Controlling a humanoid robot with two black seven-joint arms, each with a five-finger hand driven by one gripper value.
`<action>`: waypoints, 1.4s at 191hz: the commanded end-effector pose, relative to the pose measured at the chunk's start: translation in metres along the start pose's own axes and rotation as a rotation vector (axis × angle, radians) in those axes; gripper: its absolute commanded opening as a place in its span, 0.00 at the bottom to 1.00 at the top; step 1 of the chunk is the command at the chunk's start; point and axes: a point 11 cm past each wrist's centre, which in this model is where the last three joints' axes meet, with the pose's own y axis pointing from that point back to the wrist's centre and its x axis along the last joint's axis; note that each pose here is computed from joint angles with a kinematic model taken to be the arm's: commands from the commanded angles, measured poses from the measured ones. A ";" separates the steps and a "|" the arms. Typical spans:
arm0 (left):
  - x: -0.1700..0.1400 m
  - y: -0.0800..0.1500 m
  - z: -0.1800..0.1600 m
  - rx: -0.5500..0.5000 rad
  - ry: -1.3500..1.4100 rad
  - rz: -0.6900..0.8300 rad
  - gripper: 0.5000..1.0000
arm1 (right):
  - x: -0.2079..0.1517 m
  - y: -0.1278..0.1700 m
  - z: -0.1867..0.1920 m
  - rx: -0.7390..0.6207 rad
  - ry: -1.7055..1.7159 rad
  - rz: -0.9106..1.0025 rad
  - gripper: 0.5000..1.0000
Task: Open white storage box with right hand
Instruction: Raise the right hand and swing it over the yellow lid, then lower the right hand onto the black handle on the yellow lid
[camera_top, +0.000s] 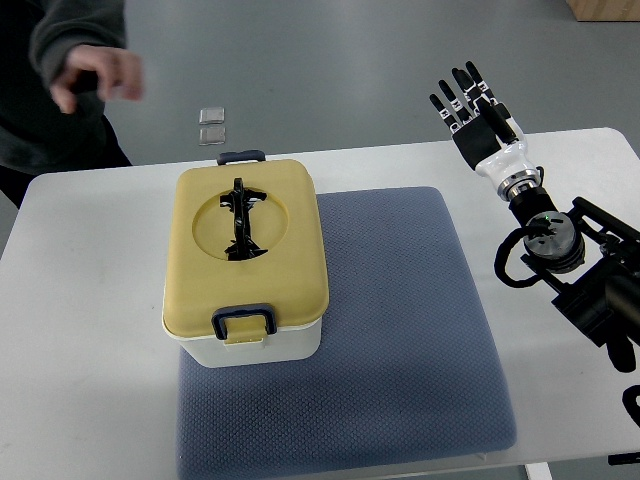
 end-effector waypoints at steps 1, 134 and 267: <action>0.000 0.000 -0.001 0.001 0.001 0.000 1.00 | 0.000 0.000 0.000 0.000 0.000 0.001 0.86; 0.000 0.000 0.001 -0.004 0.008 -0.001 1.00 | -0.161 -0.041 0.007 -0.193 0.941 -0.685 0.86; -0.001 0.000 0.001 -0.003 0.006 -0.004 1.00 | -0.245 -0.014 0.048 -0.340 2.158 -1.333 0.86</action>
